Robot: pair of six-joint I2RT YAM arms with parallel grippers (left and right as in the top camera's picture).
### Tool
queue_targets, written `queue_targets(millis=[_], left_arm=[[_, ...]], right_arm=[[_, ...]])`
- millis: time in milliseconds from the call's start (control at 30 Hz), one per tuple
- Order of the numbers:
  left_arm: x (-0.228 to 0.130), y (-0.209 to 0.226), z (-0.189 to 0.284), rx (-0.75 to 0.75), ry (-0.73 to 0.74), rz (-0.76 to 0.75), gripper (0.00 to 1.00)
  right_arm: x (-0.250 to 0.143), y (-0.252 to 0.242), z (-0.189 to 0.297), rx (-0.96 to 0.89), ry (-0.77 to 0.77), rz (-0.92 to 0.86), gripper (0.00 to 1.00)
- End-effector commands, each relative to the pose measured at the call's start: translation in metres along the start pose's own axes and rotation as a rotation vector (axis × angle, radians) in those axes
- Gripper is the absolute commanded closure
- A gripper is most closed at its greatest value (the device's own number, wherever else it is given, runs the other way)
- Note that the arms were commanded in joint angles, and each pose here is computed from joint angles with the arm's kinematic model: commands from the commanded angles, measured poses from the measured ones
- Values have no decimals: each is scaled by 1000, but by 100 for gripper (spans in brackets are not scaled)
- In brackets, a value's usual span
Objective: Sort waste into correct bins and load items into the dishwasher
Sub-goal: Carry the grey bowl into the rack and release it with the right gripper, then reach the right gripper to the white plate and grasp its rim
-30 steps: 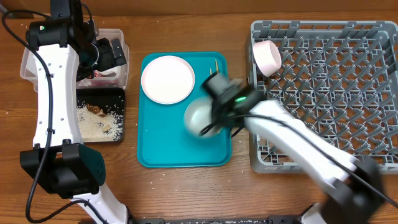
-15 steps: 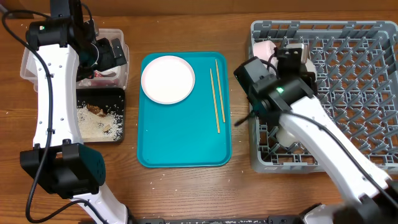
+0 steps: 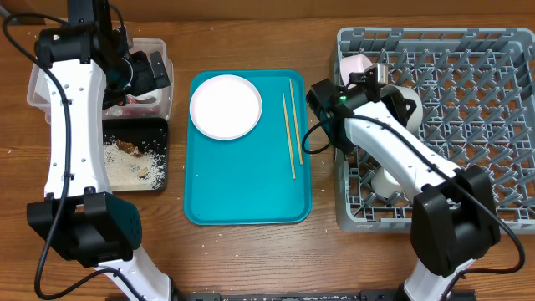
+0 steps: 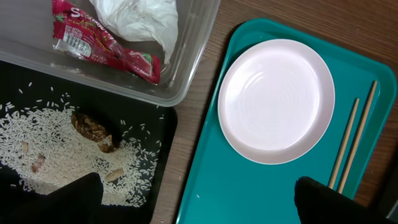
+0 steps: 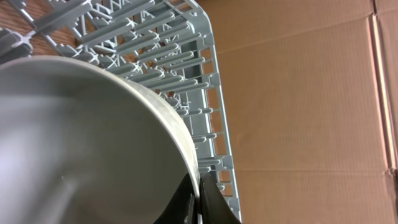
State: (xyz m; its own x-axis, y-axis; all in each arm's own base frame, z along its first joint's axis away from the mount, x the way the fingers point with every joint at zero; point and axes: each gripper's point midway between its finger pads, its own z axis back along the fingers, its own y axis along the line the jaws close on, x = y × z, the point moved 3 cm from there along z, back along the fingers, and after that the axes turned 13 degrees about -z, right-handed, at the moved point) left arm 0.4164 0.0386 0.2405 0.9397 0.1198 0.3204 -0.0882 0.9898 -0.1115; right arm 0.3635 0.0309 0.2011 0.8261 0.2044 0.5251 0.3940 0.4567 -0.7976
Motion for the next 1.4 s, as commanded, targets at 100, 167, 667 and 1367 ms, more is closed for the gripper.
queue_targets(millis=[100, 167, 667, 1367], left_arm=[[3, 0, 13, -2, -38, -13, 0], [3, 0, 13, -2, -38, -13, 0], [3, 0, 13, -2, -38, -13, 0], [3, 0, 13, -2, -38, -13, 0]], right_arm=[[-13, 22, 6, 123, 79, 2, 96], [-15, 31, 11, 173, 98, -9, 96], [-26, 31, 25, 192, 108, 84, 87], [29, -12, 82, 489, 181, -162, 5]])
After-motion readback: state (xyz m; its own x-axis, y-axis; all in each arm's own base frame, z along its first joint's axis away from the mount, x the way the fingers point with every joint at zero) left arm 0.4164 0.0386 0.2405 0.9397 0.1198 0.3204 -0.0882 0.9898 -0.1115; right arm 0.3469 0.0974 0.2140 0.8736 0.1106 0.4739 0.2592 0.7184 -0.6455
